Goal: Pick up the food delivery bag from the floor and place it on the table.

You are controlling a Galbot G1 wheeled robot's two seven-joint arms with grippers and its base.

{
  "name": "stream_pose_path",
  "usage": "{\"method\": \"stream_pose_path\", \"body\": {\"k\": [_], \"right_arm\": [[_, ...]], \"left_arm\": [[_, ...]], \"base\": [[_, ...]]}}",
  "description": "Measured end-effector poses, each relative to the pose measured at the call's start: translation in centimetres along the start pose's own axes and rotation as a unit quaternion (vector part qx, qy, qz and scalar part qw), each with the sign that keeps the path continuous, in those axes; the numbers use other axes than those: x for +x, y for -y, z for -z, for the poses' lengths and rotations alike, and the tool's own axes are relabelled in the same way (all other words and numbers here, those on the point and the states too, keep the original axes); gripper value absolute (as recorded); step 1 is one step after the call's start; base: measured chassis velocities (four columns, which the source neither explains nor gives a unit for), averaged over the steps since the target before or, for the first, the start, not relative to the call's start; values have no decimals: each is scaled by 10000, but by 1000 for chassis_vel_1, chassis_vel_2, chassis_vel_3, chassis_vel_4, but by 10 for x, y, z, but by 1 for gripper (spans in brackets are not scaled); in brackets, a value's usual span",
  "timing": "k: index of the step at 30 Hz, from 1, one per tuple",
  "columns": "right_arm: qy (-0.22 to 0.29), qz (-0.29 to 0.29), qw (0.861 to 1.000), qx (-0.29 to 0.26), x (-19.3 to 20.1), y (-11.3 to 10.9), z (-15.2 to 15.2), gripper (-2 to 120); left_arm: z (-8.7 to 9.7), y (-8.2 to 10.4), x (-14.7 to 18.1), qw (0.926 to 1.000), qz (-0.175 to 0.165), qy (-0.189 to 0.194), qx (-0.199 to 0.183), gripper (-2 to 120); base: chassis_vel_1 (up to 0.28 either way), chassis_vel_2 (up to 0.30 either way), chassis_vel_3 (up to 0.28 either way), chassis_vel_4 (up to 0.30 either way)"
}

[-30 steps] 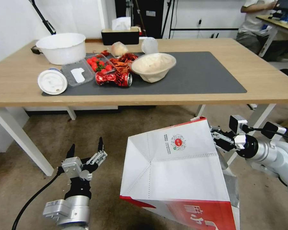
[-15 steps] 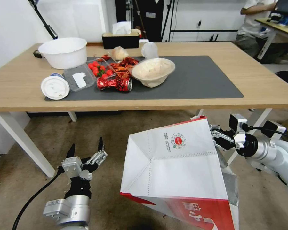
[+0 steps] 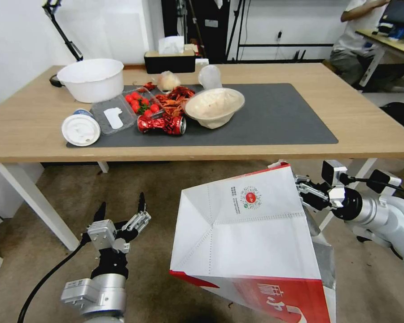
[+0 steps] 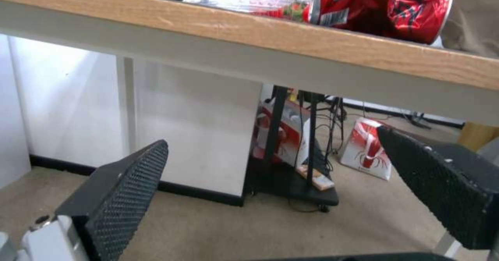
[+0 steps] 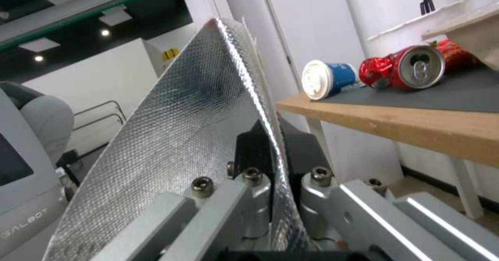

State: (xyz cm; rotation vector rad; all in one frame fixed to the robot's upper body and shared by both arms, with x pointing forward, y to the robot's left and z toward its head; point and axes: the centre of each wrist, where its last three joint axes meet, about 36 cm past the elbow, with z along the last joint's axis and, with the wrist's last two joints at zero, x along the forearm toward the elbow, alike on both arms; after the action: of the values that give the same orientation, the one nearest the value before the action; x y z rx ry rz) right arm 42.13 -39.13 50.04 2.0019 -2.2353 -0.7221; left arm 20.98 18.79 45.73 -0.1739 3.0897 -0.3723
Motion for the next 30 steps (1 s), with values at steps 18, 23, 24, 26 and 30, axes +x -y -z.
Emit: {"method": "stream_pose_path", "body": {"k": [18, 23, 24, 26, 30], "right_arm": [[23, 59, 10000, -27, -4, -3, -4, 0], [22, 66, 10000, -16, -4, -4, -3, 0], [23, 69, 10000, -12, -4, -4, -2, 0], [24, 70, 10000, -9, -5, -4, -2, 0], [33, 65, 10000, -19, -4, -4, -3, 0]], "left_arm": [[3, 0, 1, 10000, -15, -3, -12, 100], [4, 0, 1, 10000, -18, 7, -12, 100], [4, 0, 1, 10000, -18, 7, -14, 100], [4, -1, 1, 10000, -25, 6, -17, 100], [4, -1, 1, 10000, -29, 7, -15, 100]], "base": [[0, 0, 0, 0], [0, 0, 0, 0], [0, 0, 0, 0], [0, 0, 0, 0], [0, 0, 0, 0]]}}
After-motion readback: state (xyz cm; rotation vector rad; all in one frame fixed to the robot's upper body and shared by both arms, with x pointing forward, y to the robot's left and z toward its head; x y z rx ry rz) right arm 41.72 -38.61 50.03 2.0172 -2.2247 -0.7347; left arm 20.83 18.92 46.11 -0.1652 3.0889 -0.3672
